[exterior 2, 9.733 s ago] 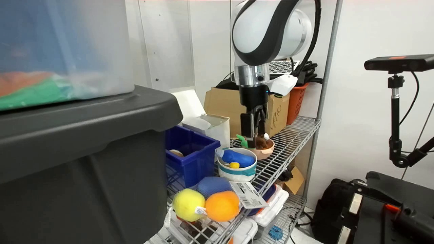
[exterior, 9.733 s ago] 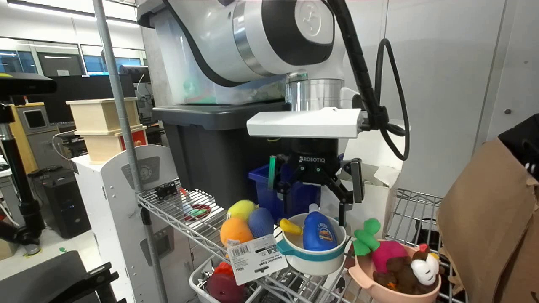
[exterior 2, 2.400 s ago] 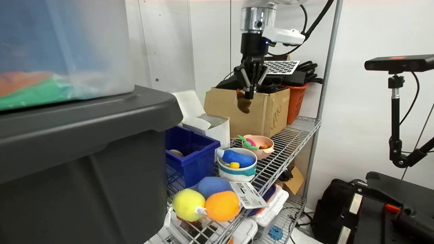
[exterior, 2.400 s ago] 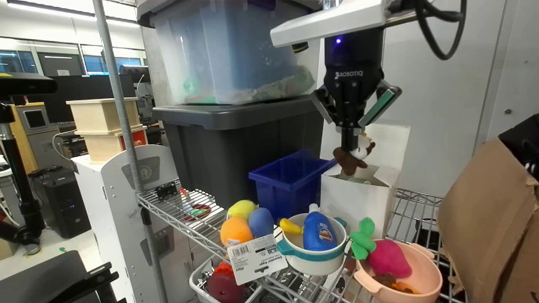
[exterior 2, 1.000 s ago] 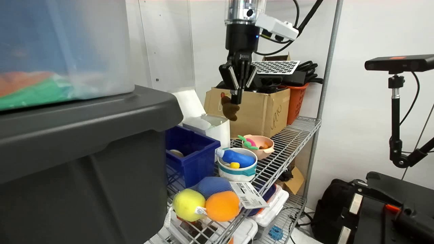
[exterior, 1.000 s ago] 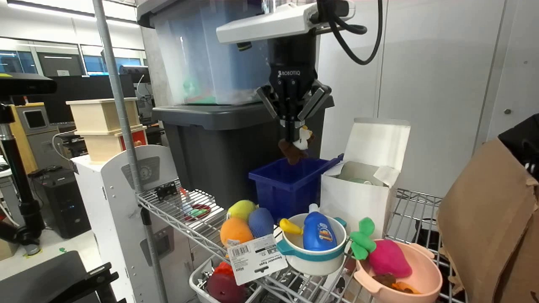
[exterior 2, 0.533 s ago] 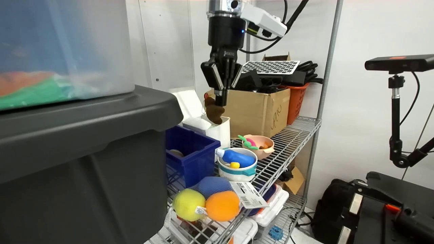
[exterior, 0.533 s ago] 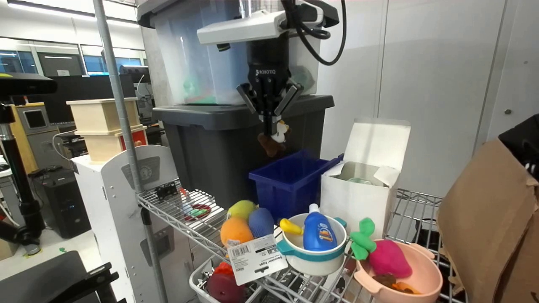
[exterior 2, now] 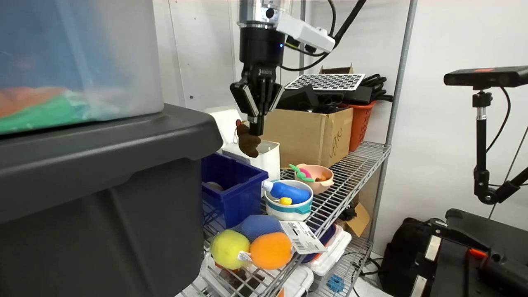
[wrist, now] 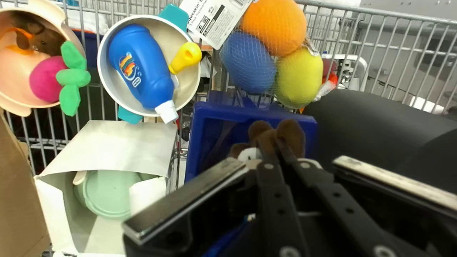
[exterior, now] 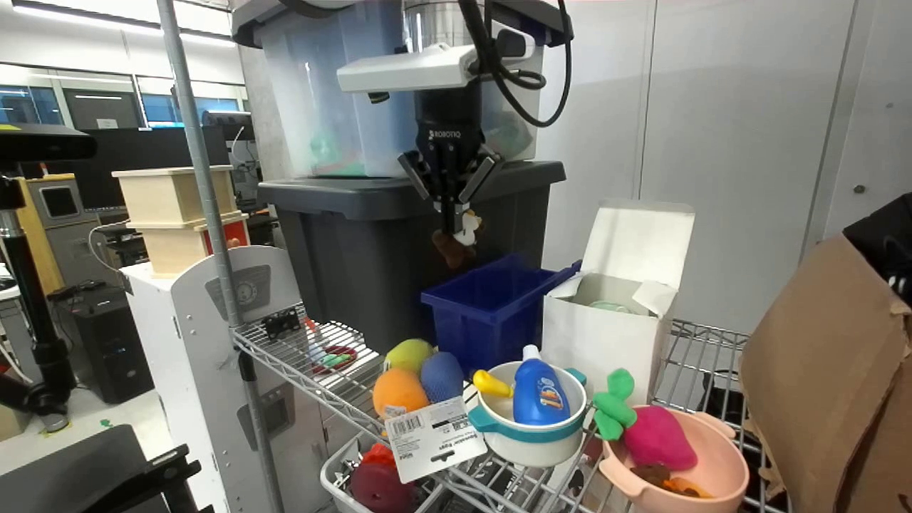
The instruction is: Put the brown doll in the blue box
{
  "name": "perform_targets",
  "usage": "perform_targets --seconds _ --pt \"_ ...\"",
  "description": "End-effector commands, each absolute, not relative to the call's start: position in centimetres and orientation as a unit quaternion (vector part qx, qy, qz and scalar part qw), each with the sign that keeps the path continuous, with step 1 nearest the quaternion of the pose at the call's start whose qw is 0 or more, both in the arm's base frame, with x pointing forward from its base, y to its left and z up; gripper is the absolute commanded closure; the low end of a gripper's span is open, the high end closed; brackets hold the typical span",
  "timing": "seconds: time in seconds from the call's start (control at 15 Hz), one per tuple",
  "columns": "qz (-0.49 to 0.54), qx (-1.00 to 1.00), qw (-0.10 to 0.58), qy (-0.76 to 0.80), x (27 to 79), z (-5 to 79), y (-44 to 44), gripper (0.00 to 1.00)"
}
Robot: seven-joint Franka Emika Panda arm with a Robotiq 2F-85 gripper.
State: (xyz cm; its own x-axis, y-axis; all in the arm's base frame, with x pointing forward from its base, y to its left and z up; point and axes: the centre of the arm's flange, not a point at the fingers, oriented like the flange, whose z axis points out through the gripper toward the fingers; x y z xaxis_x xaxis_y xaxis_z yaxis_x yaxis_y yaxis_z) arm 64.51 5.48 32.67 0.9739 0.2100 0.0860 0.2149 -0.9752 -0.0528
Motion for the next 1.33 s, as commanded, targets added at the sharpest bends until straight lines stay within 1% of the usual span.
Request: perform_targets --seconds 0.0,0.4,0.47,0.53,0.6,0.67,0.8,0.87,1.13,1.2,1.27 --pt "-0.055 -0.993 0.033 -0.098 66.7 32.3 5.7 0.99" --pt "-0.079 -0.993 0.029 -0.088 68.8 32.2 5.7 0.99" --pt "-0.075 -0.993 0.030 -0.087 68.9 32.3 5.6 0.70" --pt "-0.071 -0.993 0.028 -0.086 69.1 32.3 5.5 0.68" --pt "-0.069 -0.994 0.028 -0.084 69.2 32.4 5.4 0.62" --pt "-0.069 -0.994 0.028 -0.082 69.3 32.5 5.4 0.54" --pt "-0.068 -0.994 0.028 -0.076 69.4 32.9 5.0 0.41" --pt "-0.063 -0.995 0.023 -0.068 69.3 33.1 4.6 0.33" --pt "-0.046 -0.998 0.010 -0.040 68.0 33.2 1.1 0.05" --pt "-0.042 -0.999 0.007 -0.032 67.6 33.3 0.1 0.00" --pt "-0.038 -0.999 0.006 -0.024 67.1 33.3 -1.1 0.00"
